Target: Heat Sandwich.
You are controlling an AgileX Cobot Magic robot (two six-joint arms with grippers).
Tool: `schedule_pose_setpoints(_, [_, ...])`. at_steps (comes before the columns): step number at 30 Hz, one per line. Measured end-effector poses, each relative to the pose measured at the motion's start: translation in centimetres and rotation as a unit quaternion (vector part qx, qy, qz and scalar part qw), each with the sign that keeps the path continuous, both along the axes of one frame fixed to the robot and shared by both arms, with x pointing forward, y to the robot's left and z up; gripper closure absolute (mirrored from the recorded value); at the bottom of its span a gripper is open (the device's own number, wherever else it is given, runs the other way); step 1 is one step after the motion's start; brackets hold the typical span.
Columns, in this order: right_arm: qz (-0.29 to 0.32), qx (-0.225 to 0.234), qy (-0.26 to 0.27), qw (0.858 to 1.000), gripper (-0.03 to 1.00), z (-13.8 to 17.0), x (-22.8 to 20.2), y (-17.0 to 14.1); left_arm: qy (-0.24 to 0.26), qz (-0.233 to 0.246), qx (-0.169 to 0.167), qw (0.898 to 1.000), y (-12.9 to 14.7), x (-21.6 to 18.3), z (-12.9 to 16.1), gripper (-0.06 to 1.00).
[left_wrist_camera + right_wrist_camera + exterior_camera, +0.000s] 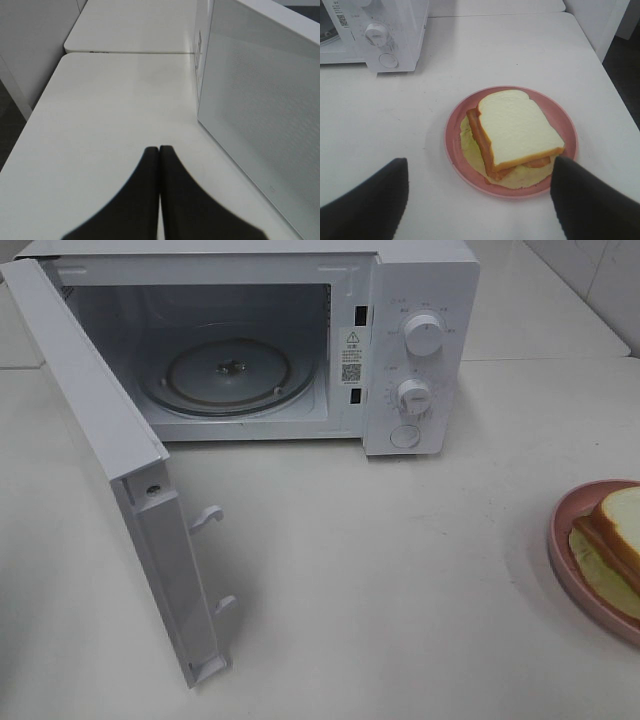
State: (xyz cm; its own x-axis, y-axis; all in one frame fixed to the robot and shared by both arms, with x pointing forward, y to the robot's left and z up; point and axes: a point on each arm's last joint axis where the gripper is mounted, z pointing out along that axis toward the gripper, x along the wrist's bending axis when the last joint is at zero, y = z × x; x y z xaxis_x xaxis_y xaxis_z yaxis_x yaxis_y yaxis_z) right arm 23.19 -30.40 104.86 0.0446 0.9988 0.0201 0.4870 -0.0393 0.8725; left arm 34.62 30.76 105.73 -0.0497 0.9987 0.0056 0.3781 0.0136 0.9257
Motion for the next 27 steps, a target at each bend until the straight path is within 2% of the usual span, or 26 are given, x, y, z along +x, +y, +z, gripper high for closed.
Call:
schedule_pose_setpoints(7, [0.0, 0.0, 0.0, 1.0, 0.21, 0.0, 0.0, 0.0, -0.069, 0.008, 0.021, 0.997, 0.4, 2.5, -3.0, 0.94])
schedule_pose_setpoints(18, [0.0, 0.0, 0.0, 1.0, 0.21, 0.0, 0.0, 0.0, -0.114, 0.002, 0.044, 0.992, 0.6, 5.3, -4.3, 0.94])
schedule_pose_setpoints(27, [0.0, 0.0, 0.0, 1.0, 0.21, 0.0, 0.0, 0.0, -0.123, -0.047, 0.04, 0.99, -0.1, 7.9, -5.9, 0.94])
